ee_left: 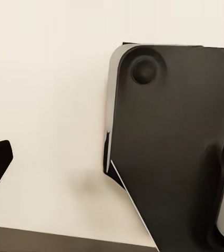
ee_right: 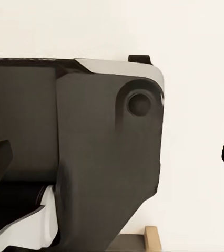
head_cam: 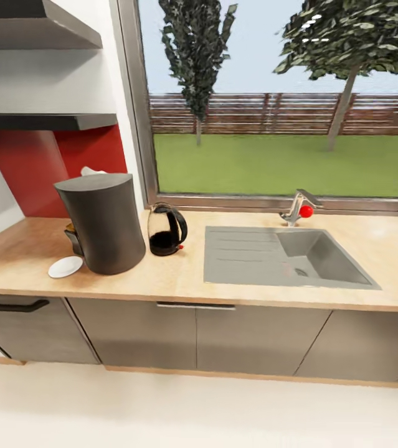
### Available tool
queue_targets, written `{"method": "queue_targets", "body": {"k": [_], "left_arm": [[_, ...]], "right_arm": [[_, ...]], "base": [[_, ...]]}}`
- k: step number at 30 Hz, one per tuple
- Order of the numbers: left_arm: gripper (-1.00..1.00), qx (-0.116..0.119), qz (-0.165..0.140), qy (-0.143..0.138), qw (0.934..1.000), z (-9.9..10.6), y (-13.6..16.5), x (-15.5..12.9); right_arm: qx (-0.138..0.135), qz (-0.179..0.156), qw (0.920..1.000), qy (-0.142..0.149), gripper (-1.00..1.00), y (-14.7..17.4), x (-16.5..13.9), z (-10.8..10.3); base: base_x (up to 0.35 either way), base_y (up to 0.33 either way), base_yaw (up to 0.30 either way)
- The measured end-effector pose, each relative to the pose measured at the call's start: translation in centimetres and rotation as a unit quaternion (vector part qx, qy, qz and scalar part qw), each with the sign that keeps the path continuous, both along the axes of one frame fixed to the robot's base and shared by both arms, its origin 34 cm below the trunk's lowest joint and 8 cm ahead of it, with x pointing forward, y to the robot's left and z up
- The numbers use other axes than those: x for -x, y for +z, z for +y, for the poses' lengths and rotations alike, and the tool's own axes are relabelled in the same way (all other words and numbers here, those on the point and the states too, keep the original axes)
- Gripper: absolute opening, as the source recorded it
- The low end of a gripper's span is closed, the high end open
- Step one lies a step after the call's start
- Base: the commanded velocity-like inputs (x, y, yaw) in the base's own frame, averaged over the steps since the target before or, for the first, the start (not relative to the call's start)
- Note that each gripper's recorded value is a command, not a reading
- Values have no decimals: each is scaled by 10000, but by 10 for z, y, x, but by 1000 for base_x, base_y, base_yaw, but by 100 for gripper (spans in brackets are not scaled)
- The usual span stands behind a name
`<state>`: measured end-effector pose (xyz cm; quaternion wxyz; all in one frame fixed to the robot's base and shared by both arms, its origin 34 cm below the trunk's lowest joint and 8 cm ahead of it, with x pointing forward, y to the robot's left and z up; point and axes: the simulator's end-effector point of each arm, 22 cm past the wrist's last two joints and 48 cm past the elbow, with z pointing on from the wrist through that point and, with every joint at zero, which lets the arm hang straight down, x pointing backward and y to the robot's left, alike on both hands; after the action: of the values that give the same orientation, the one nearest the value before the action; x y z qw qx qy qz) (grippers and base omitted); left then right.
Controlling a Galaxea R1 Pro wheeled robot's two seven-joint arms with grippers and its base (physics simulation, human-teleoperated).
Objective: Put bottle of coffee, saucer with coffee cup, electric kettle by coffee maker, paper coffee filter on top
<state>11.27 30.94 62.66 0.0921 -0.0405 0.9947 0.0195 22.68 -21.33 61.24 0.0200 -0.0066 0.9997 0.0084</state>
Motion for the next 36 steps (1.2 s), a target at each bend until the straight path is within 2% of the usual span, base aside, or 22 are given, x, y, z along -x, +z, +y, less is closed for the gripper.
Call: {"method": "queue_targets", "body": {"k": [10,20,23,25,27,28,31,32,36], "left_arm": [[100,-4,7,0,10000,1,0,1],[100,-4,-7,-2,10000,1,0,-1],[100,-4,-11,-1,10000,1,0,-1],[100,-5,-16,2,10000,1,0,-1],[100,-5,-23,1,10000,1,0,-2],[100,-5,-26,1,10000,1,0,-2],[100,-5,-36,-2,10000,1,0,-3],[100,-4,-39,-2,10000,1,0,-3],[100,-4,-46,-1,10000,1,0,-3]], "right_arm": [[8,37,10000,-15,100,0,6,-2],[-380,218,9990,-34,100,6,27,4],[-415,234,9983,-348,100,7,27,5],[-291,141,9953,-916,100,5,16,-10],[-119,57,9931,-1162,100,3,9,-26],[-62,38,9930,-1177,100,2,7,-31],[185,75,9967,-789,100,0,5,-46],[232,124,9981,-554,100,0,7,-48],[128,317,9994,-18,100,-1,19,-50]], "base": [[0,0,-278],[0,0,-225],[0,0,-198],[0,0,-196],[0,0,-200],[0,0,-205],[0,0,-218],[0,0,-225],[0,0,-222]]}}
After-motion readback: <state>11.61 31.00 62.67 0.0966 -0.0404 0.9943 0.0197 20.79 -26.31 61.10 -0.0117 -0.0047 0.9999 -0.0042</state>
